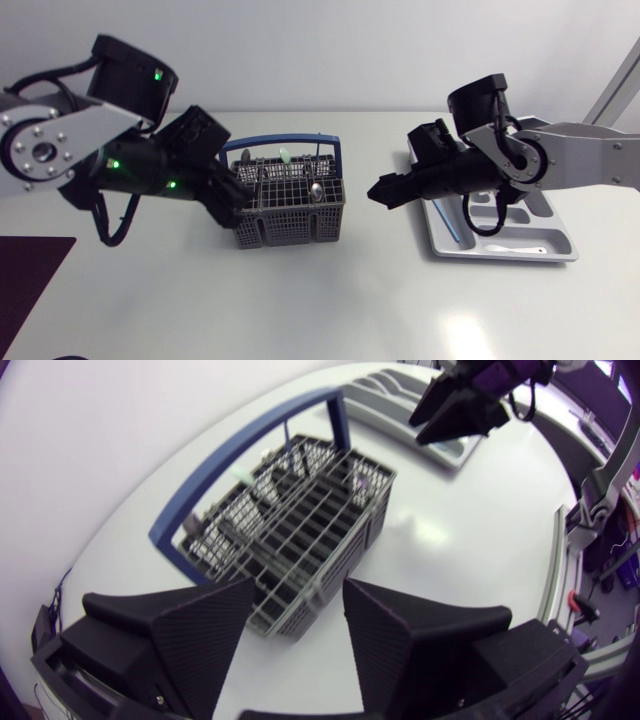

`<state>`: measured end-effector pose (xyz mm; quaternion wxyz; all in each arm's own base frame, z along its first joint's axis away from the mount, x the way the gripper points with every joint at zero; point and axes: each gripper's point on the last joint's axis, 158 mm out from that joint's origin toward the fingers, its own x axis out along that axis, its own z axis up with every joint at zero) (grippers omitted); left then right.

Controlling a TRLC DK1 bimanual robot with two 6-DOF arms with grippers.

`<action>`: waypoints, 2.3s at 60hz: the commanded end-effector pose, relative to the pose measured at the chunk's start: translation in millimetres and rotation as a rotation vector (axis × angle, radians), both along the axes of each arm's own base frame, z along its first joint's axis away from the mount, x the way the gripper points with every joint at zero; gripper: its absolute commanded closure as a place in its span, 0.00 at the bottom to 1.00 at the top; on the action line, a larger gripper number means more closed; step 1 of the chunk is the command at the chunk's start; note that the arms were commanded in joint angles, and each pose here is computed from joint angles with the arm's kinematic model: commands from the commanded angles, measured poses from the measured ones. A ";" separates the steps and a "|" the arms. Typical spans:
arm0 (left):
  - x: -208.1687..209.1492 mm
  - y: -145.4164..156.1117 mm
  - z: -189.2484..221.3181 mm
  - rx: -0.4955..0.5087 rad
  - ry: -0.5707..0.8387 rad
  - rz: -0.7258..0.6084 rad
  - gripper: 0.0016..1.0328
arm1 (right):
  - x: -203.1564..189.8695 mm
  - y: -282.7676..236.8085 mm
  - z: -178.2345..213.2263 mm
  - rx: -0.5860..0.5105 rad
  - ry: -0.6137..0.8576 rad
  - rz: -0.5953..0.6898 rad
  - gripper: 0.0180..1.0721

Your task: Unload the cutlery basket into the drawer organizer.

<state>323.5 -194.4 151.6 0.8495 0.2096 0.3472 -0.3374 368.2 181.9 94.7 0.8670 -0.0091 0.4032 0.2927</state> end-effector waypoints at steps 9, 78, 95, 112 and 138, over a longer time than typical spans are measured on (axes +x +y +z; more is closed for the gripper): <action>9.4 -67.0 9.7 -0.117 0.129 0.004 0.19 | -8.6 -31.5 -21.9 -0.020 0.039 -0.020 0.26; 39.1 -113.0 -52.2 -0.131 0.357 0.098 0.55 | -8.8 -75.7 -34.4 0.022 0.057 -0.052 0.26; 35.6 -116.9 -57.8 -0.139 0.387 0.081 0.66 | -10.1 -68.8 -28.6 0.028 0.046 -0.035 0.26; 35.3 -117.2 -61.7 -0.155 0.416 0.071 0.81 | -23.1 -40.6 -14.0 0.060 0.015 0.056 0.26; 32.9 -106.4 -17.6 -0.237 0.385 0.052 0.81 | -40.8 -0.9 6.8 0.066 -0.047 0.184 0.23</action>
